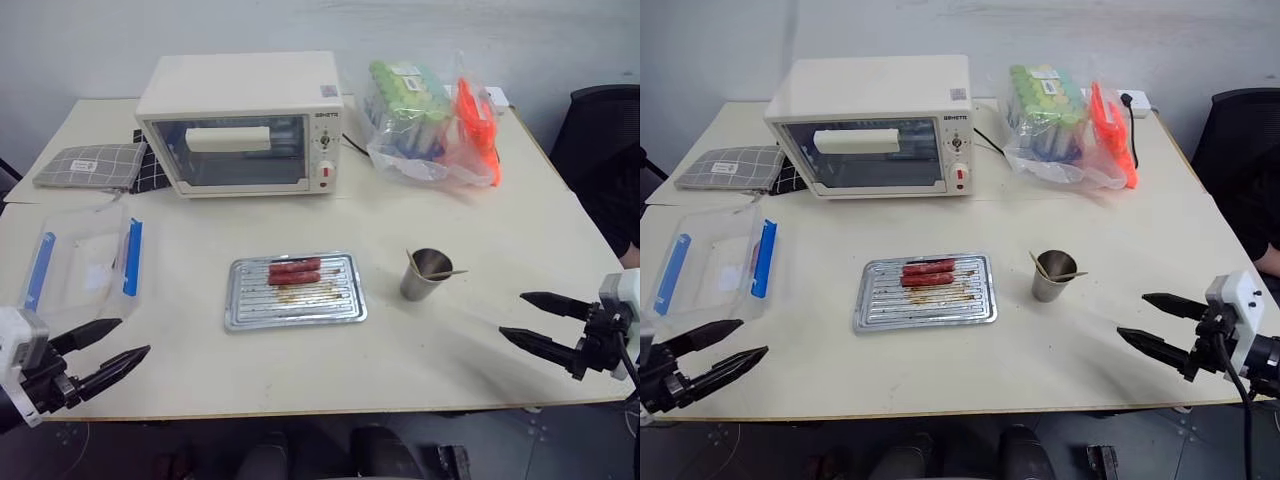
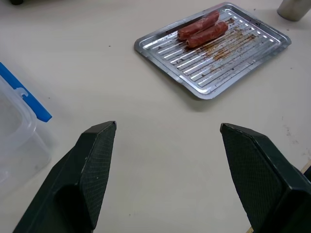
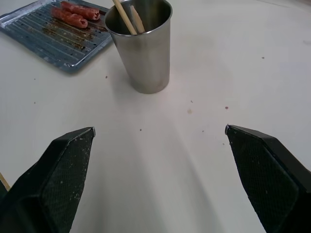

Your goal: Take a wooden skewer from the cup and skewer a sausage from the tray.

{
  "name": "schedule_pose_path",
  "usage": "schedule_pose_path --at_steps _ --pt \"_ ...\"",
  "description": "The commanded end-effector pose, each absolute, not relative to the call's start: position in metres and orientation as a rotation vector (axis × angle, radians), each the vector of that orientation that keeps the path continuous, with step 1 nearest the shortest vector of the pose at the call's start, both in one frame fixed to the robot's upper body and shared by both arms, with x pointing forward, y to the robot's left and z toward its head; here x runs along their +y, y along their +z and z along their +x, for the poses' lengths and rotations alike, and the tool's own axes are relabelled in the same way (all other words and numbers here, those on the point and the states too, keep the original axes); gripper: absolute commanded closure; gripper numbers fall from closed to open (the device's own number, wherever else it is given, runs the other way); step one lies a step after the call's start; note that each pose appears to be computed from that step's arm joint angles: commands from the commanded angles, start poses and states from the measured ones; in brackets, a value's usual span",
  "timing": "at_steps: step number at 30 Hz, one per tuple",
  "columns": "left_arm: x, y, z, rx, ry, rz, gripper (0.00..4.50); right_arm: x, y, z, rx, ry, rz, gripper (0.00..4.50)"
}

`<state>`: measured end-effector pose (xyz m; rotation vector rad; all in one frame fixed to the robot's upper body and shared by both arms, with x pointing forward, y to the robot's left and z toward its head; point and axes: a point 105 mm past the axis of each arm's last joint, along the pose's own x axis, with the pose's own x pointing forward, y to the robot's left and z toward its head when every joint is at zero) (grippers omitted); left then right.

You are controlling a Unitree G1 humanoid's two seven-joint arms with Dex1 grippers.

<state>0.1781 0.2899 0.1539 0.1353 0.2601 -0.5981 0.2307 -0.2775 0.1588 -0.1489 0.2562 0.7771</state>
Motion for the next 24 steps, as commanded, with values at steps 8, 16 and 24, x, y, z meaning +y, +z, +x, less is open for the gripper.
schedule_pose_path --at_steps 8,16,24 --pt "0.28 0.146 0.182 0.25 -0.582 0.17 0.88 -0.272 0.15 0.239 0.283 0.761 -0.242 0.0" --pt "0.278 0.15 0.191 0.202 -0.534 0.132 0.88 -0.265 0.147 0.24 0.271 0.75 -0.192 0.0" --pt "0.275 0.148 0.194 0.199 -0.529 0.115 0.01 -0.269 0.149 0.244 0.269 0.719 -0.186 0.0"
